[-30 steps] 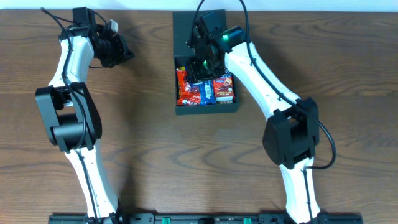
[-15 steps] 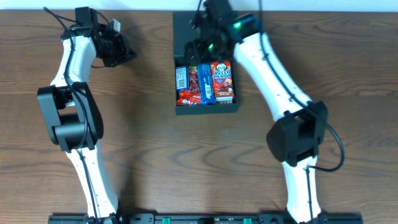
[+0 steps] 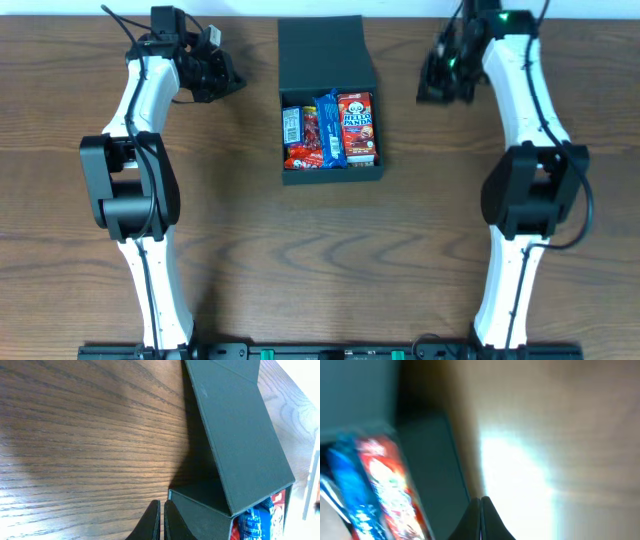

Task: Pack container

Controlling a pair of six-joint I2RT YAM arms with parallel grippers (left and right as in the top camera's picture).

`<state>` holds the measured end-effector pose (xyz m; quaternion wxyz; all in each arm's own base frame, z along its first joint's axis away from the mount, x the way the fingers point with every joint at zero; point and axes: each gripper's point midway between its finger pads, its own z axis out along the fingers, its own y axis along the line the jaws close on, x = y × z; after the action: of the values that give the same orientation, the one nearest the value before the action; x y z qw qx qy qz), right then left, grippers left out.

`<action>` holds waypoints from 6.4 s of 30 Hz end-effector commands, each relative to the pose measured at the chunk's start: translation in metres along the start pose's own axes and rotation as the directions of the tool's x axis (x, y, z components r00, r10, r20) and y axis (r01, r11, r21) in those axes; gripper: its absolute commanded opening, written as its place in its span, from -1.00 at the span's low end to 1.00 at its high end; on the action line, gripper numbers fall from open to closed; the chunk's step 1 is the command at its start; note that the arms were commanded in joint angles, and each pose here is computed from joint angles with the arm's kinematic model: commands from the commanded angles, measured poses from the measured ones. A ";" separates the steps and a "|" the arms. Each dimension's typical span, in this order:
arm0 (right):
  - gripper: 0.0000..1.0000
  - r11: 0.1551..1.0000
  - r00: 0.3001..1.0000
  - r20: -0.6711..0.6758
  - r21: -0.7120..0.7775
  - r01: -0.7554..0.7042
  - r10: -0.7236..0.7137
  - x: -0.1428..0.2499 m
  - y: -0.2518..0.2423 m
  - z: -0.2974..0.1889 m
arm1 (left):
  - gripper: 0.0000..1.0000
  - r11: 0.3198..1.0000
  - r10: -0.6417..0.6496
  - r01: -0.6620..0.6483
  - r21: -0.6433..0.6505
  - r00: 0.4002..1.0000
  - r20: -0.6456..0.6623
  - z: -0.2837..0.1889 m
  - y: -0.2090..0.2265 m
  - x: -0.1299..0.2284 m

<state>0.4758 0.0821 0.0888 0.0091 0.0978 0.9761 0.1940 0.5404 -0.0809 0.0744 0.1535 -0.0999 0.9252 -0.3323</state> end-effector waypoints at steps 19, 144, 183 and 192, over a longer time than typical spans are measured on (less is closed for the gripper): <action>-0.97 0.991 0.987 -0.092 -0.043 0.127 -0.130 0.027 0.040 0.076 | -0.88 0.999 -0.042 0.041 -0.018 0.995 -0.092 0.029 -0.044 0.037; -0.98 0.523 0.963 0.222 -0.809 0.268 -0.151 -0.078 0.130 0.065 | -0.88 0.957 -0.250 0.264 -0.118 0.960 0.125 0.014 0.007 -0.014; -0.97 0.189 0.813 0.413 -0.834 0.519 -0.411 -0.036 0.172 -0.038 | -0.89 0.852 -0.019 -0.054 0.521 0.991 0.134 -0.016 -0.133 -0.069; -0.97 0.171 0.794 0.441 -0.820 0.546 -0.418 -0.020 0.178 -0.063 | -0.88 0.763 0.139 -0.203 0.613 0.979 0.151 -0.055 -0.177 -0.060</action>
<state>0.5299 0.2127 0.2091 0.2070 -0.2423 0.6576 0.6826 0.6047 -0.1602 0.2008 0.2315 -0.0299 0.7759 -0.5861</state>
